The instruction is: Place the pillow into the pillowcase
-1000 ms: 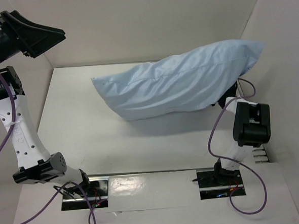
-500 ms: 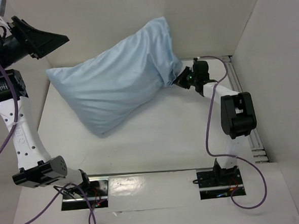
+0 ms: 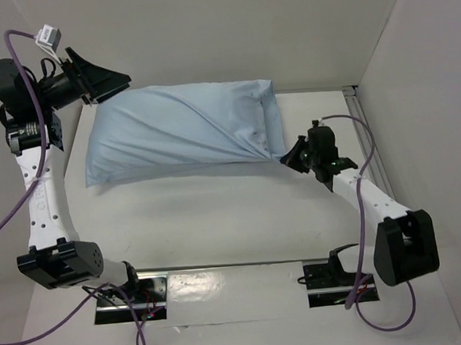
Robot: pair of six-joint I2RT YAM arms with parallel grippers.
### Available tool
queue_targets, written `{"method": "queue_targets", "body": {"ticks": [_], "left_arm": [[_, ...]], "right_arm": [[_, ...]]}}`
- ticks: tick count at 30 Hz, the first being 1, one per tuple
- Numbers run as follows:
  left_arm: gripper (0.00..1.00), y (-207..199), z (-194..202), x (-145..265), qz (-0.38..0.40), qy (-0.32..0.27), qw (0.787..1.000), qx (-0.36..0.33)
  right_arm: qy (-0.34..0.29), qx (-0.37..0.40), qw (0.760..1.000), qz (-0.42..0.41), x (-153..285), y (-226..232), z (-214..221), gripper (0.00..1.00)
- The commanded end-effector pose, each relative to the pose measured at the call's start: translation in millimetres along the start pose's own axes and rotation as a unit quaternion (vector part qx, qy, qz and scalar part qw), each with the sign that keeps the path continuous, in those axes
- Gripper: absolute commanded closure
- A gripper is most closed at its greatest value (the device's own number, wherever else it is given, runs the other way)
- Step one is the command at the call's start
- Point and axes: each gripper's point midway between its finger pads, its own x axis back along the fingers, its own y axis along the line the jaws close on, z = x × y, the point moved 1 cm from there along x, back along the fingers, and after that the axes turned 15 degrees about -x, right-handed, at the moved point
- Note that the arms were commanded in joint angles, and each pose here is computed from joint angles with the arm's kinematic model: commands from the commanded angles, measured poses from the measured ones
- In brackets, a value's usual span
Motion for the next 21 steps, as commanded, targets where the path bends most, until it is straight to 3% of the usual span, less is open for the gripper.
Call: {"method": "queue_targets", "body": {"ticks": [1,9,17,18,19,20,21], "left_arm": [[0.18,-3.2,8.9,-1.2,-0.004,0.006,1.0,-0.027],[0.18,43.5,63.5,-27.7,-0.05,0.058,0.996,0.043],[0.17,83.3,110.3,-29.1,-0.149,0.108,0.981,0.052],[0.17,85.4,111.8,-27.2,-0.158,0.108,0.981,0.045],[0.17,90.9,117.3,-25.2,-0.17,0.113,0.978,0.05],[0.15,93.8,118.2,-20.4,-0.193,0.113,0.974,0.044],[0.14,95.0,122.3,-20.7,-0.202,0.119,0.971,0.043]], "right_arm": [[-0.065,0.002,0.995,0.076,23.0,-30.5,-16.8,1.0],[-0.148,-0.039,0.973,0.17,69.4,-85.1,-27.0,1.0],[-0.214,-0.055,0.947,0.233,102.5,-114.3,-49.3,1.0],[-0.208,-0.046,0.951,0.224,100.9,-111.6,-50.4,0.93],[-0.188,-0.036,0.957,0.218,96.9,-107.4,-47.4,0.7],[-0.181,-0.036,0.956,0.227,98.3,-107.9,-46.4,0.17],[-0.186,-0.042,0.952,0.239,100.9,-108.6,-49.3,0.0]]}}
